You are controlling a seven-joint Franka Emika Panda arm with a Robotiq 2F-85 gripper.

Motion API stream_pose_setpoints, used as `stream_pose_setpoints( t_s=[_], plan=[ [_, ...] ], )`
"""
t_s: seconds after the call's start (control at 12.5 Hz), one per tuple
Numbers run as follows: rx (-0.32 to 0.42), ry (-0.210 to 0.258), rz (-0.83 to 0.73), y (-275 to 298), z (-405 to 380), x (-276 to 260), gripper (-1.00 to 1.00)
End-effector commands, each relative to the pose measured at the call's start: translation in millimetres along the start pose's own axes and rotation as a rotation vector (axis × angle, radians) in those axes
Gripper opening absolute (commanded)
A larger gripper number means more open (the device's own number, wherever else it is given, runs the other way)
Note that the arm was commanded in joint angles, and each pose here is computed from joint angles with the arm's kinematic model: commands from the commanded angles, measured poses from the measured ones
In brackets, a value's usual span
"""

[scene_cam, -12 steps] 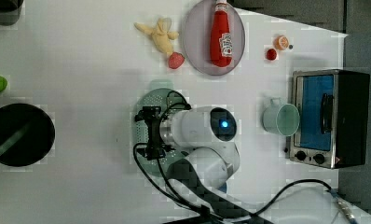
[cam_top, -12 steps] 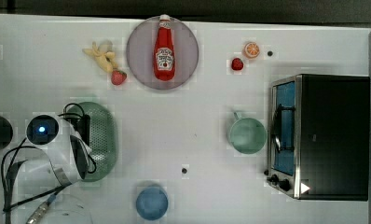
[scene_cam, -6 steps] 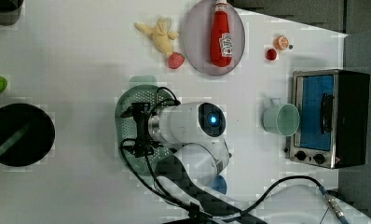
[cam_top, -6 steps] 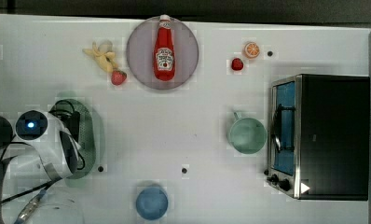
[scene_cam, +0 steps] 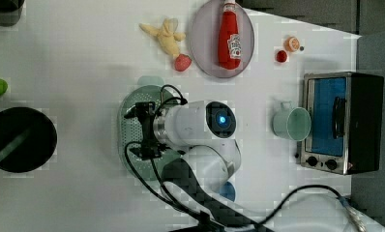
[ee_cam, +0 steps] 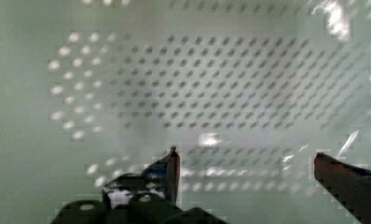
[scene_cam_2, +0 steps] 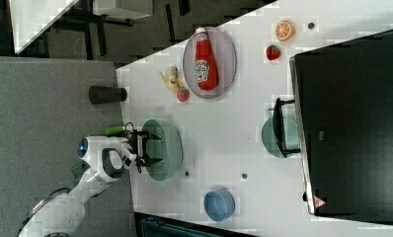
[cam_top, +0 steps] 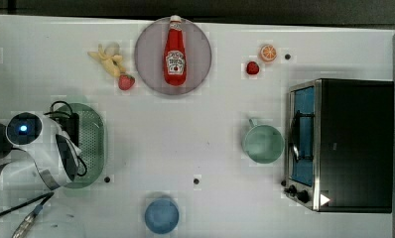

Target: Drag strainer right to left.

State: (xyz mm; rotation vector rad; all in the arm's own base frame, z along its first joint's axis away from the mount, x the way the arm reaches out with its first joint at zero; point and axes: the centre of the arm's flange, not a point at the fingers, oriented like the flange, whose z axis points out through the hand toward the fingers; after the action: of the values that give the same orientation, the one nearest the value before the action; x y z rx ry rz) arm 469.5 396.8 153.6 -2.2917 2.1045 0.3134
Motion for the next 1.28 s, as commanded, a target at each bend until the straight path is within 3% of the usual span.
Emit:
stream_pose_setpoints(
  t_s=[0.08, 0.32, 0.56, 0.8, 0.96, 1.12, 1.28],
  plan=[
    [0.083, 0.035, -0.302, -14.6, -119.8, 5.6, 1.00],
    [0.167, 0.101, -0.475, -36.5, -248.0, 80.8, 1.00],
    [0.228, 0.148, -0.594, -36.2, -366.2, 190.1, 1.00],
    [0.165, 0.200, -0.689, -3.9, -447.3, 315.3, 1.00],
    [0.111, 0.199, -0.789, 25.9, -475.7, 376.4, 1.00],
    [0.125, 0.187, -0.783, 46.3, -493.8, 410.1, 1.00],
    [0.114, 0.217, -0.762, 54.6, -501.0, 421.3, 1.00]
  ],
)
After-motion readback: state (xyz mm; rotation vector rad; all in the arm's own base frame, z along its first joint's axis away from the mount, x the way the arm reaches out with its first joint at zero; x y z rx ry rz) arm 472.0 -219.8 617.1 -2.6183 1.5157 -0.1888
